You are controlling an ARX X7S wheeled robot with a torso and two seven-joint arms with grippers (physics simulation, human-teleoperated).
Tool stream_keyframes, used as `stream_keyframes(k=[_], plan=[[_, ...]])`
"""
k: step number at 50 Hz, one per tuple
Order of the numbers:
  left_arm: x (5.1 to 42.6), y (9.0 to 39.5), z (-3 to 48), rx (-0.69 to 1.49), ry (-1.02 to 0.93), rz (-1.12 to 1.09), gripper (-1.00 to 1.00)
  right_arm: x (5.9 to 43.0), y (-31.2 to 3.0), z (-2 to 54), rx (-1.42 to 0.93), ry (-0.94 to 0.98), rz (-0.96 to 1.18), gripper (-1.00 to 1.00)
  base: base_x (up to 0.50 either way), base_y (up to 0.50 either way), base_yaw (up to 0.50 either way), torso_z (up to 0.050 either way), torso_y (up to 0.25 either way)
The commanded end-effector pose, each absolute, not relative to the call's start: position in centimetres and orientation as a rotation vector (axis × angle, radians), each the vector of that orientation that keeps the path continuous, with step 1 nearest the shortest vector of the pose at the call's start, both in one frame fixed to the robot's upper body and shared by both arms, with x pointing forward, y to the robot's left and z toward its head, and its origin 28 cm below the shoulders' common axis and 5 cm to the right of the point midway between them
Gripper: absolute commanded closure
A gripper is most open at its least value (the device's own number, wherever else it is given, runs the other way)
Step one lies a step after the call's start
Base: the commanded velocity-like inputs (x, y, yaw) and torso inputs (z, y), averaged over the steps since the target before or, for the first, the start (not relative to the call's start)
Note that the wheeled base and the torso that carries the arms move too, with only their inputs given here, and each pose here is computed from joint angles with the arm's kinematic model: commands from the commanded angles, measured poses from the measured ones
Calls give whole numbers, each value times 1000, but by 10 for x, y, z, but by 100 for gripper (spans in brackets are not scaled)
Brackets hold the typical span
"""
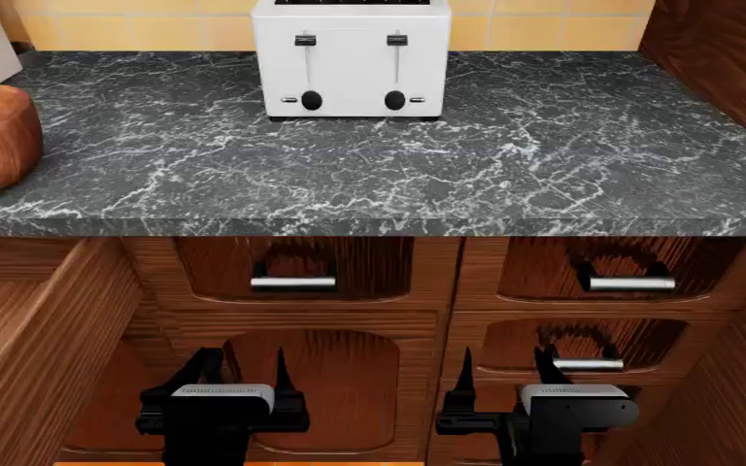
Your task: Place the bar in the bowl and close the drawer.
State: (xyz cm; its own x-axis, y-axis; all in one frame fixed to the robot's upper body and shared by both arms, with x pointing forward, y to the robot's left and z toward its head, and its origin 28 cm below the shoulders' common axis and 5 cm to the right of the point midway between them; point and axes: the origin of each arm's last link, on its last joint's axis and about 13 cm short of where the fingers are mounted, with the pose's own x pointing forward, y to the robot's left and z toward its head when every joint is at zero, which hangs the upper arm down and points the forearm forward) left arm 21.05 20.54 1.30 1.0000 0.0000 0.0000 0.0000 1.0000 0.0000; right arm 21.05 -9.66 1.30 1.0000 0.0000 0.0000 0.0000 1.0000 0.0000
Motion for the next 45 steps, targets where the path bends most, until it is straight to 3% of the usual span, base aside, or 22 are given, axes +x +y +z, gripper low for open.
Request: stream_keyframes(k=[1,8,15,38,45], plan=[[210,205,13,1,-2,-6,-100,211,-96,13,0,-1,1,-100,0,0,0,0,0],[214,205,11,-1,20,-22,-100,212,-97,15,4,14,3,-100,0,0,0,0,0],[206,208,23,-19,-27,-23,-100,202,-97,32,-26,-54,-7,-100,0,0,0,48,0],[136,235,136,26,-76,-24,-100,135,-133,143,-79,-35,-57,-100,0,0,0,50,0],[127,255,172,164,-13,14,-100,117,-152,183,-174,66,-25,-100,0,0,0,4,0]])
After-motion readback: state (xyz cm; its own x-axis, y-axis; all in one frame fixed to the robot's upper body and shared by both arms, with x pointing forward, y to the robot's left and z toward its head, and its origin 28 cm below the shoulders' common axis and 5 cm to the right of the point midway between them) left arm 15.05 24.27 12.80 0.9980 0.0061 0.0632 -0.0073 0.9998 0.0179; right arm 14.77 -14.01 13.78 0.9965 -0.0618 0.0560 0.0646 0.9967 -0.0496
